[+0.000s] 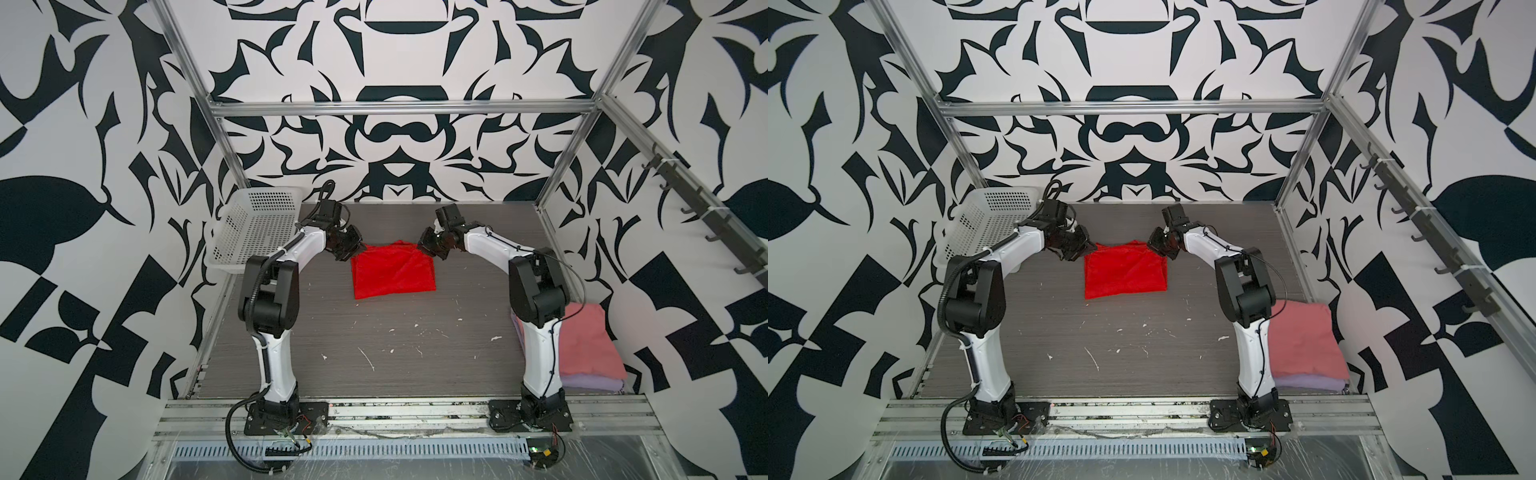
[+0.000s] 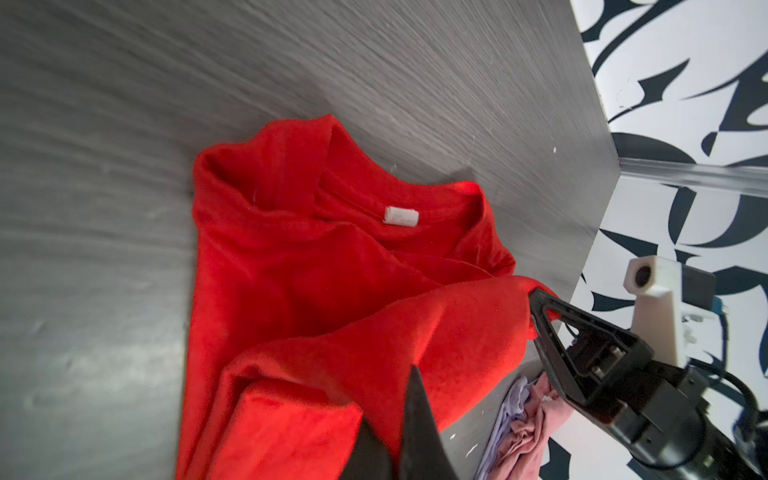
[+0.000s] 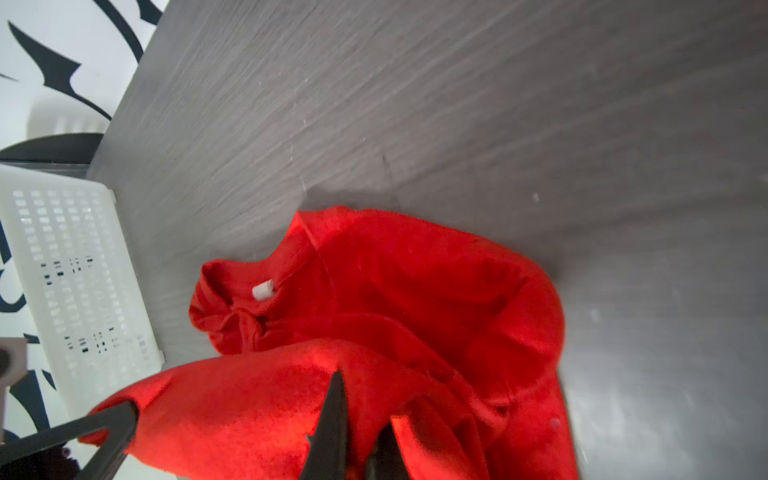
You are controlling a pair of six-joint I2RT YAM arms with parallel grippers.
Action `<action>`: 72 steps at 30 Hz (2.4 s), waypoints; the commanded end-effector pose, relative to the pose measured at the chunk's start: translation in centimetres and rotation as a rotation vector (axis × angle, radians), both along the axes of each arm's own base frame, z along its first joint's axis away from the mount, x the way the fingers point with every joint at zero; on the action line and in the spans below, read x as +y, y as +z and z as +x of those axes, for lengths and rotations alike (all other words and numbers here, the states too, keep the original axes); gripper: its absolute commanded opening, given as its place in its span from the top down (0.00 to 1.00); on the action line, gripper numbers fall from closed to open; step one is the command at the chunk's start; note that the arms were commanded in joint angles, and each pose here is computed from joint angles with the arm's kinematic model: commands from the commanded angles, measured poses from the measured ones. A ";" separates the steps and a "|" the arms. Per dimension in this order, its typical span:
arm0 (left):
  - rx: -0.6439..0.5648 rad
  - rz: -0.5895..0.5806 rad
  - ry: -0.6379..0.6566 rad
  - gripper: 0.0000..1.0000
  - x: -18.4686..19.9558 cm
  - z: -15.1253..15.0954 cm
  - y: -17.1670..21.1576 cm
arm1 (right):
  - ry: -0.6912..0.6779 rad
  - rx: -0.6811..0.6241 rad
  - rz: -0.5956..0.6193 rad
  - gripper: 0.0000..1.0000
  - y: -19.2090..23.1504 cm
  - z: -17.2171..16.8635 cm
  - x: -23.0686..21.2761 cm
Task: Fold and stack the t-shirts
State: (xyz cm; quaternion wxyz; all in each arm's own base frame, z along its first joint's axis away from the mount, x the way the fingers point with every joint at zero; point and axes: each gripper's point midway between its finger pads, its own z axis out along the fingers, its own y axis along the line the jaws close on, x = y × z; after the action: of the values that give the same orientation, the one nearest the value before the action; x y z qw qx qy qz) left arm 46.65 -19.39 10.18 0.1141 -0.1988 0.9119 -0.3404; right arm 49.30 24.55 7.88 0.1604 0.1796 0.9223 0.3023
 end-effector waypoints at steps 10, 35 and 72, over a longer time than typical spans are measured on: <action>-0.004 -0.022 0.120 0.66 2.0 3.7 -0.5 | -0.003 -0.147 0.065 0.63 5.1 5.1 -0.8; -0.124 0.056 0.015 0.42 -3.1 3.8 0.0 | 0.057 -0.285 -0.062 0.69 4.8 7.2 2.1; -0.109 0.096 -0.112 0.01 2.9 -6.1 -3.1 | 0.309 -0.316 -0.522 0.54 3.7 0.5 5.2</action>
State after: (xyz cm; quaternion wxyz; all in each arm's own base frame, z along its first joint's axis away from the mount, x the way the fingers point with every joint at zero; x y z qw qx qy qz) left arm 42.32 -16.17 9.02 0.1809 -0.1510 0.9224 -0.3061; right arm 50.12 30.74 14.01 0.3178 -0.0505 0.9341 0.1548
